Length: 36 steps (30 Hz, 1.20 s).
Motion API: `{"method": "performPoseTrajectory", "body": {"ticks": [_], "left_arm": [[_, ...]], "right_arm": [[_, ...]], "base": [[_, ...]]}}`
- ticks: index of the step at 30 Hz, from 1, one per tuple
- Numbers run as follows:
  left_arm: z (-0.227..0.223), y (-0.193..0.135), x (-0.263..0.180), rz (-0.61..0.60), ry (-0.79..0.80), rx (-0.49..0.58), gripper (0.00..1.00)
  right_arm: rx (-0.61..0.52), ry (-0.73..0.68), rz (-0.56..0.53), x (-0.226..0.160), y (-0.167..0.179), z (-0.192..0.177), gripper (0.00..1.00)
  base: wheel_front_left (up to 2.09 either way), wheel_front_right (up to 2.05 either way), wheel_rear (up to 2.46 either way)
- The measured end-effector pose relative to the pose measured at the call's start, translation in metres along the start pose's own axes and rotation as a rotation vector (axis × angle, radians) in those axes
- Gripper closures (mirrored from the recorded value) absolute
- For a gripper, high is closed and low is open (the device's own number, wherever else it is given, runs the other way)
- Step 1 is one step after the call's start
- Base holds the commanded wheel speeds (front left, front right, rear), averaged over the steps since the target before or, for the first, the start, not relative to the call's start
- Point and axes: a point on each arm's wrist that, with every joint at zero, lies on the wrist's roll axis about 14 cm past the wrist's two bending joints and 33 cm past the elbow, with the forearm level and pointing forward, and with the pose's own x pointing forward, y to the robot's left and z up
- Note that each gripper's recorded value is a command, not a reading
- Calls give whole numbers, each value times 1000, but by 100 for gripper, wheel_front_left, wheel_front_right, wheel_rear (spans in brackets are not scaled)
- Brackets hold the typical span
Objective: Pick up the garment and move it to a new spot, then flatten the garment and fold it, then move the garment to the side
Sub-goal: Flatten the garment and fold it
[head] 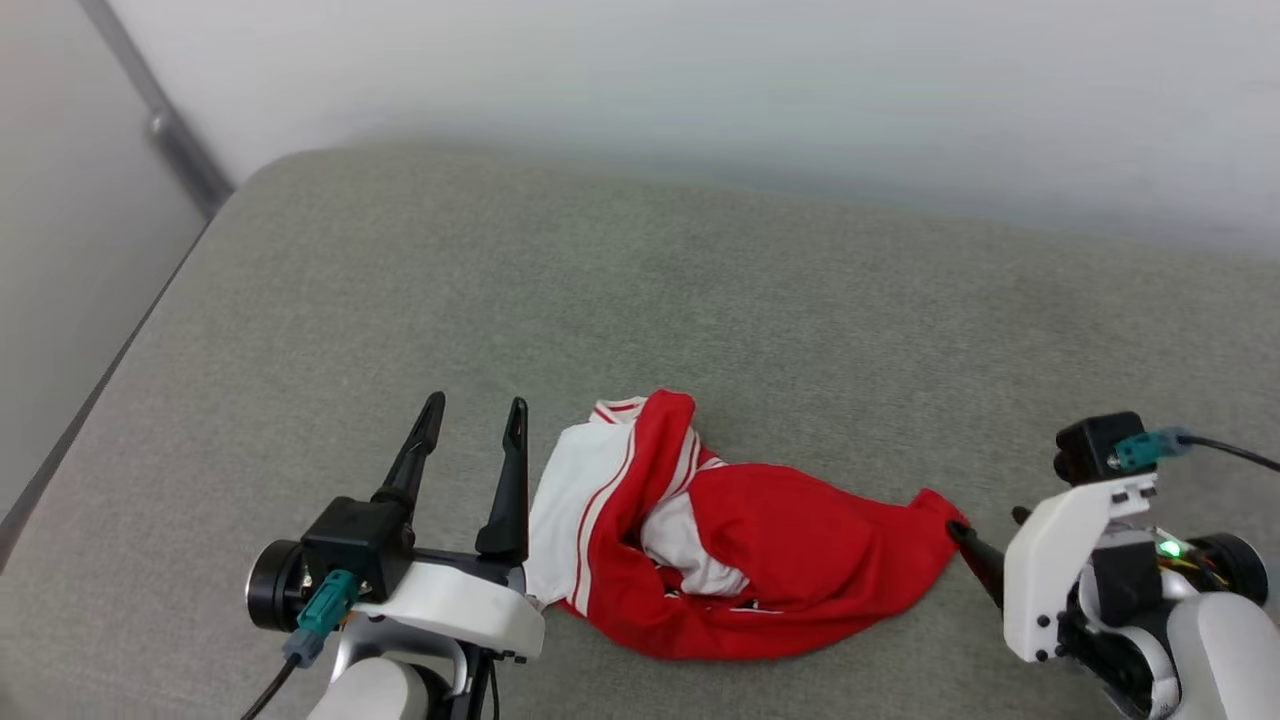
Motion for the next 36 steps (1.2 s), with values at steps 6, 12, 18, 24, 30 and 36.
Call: {"method": "performPoseTrajectory", "body": {"ticks": [6,12,18,24,30,36], "left_arm": [[-4,19,-3,65,7,8,0],[-10,35,-7,116,26,24,0],[-14,41,-8,135,36,24,0],[-13,33,-4,111,28,19,0],[-15,19,1,58,28,14,0],[-18,-5,10,-26,37,2,0]], "right_arm": [[-105,165,107,39,29,-5,0],[-126,346,154,67,39,-36,0],[-107,431,161,73,40,-46,100],[-95,390,152,65,37,-39,100],[-57,187,80,41,6,4,100],[71,101,-99,-13,-58,-14,100]], "base": [[0,0,0],[0,0,0],[0,0,0],[0,0,0],[0,0,0],[0,0,0]]}}
